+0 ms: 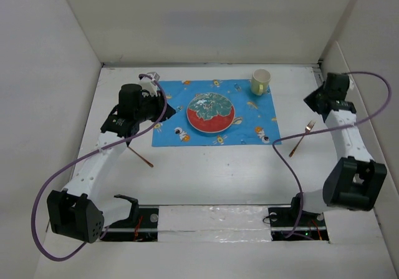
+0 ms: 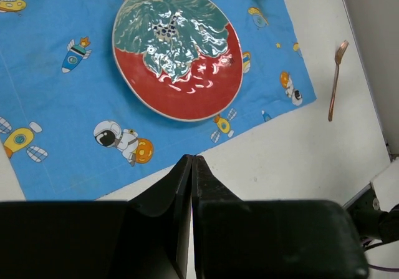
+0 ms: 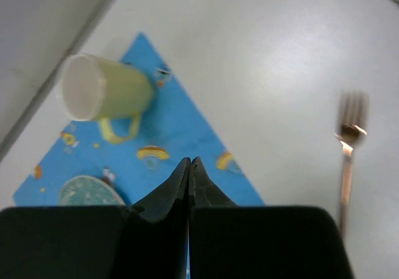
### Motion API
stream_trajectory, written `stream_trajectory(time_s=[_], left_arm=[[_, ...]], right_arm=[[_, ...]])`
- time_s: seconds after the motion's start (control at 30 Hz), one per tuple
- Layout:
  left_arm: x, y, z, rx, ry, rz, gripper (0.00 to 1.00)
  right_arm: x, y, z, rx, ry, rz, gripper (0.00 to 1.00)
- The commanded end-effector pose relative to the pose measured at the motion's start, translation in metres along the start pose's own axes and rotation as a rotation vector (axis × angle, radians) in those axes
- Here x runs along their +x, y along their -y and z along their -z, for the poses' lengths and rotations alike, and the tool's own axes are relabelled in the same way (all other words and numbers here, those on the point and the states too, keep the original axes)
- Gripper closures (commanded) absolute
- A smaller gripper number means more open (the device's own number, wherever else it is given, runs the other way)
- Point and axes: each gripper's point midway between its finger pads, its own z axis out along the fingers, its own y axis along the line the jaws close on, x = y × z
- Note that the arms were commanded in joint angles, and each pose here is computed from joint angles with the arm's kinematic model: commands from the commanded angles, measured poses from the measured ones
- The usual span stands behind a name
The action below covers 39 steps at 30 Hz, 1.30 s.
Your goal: Set the dinner table for one person
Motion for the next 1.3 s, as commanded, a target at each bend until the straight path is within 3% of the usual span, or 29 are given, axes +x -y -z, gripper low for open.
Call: stream_trajectory(time_s=[0.0,0.03,0.07,0.1,0.13,0.23,0.33,0.5,0.63,1.03,1.17,1.2,1.27], left_arm=[[-0.007,0.017,0.003,0.085,0.028,-0.017,1.0],[-0.005,0.02,0.004,0.105,0.018,-0.018,0.99],[-0.004,0.022,0.004,0.115,0.013,-0.018,0.91],[-0.002,0.022,0.003,0.121,0.008,-0.017,0.86],[-0.001,0.024,0.003,0.134,0.0,-0.015,0.82],[0.004,0.025,0.001,0.15,-0.014,-0.011,0.74],[0.004,0.028,0.002,0.166,-0.016,-0.01,0.73],[0.004,0.03,0.002,0.18,-0.018,-0.008,0.72],[0.006,0.03,0.004,0.177,-0.015,-0.009,0.72],[0.007,0.031,0.004,0.191,0.0,-0.002,0.72],[0.002,0.038,0.006,0.215,0.001,-0.001,0.72],[0.0,0.039,0.006,0.218,0.004,-0.009,0.73],[0.0,0.038,0.007,0.211,-0.003,-0.012,0.74]], right_arm=[[0.009,0.067,-0.001,0.14,0.058,-0.059,1.0],[0.014,0.083,0.002,0.166,0.044,-0.069,1.0],[0.016,0.106,0.003,0.206,0.023,-0.093,0.99],[0.031,0.125,0.004,0.251,-0.02,-0.089,0.93],[0.036,0.135,0.002,0.264,-0.035,-0.061,0.71],[0.059,0.146,-0.002,0.293,-0.123,-0.031,0.47],[0.077,0.149,-0.013,0.293,-0.206,-0.016,0.43],[0.106,0.173,-0.035,0.379,-0.34,0.009,0.49],[0.11,0.18,-0.04,0.412,-0.358,0.015,0.59],[0.133,0.178,-0.038,0.505,-0.494,0.167,0.69],[0.133,0.18,-0.036,0.553,-0.484,0.2,0.84],[0.132,0.177,-0.035,0.547,-0.472,0.205,0.98],[0.126,0.171,-0.033,0.541,-0.44,0.208,1.0]])
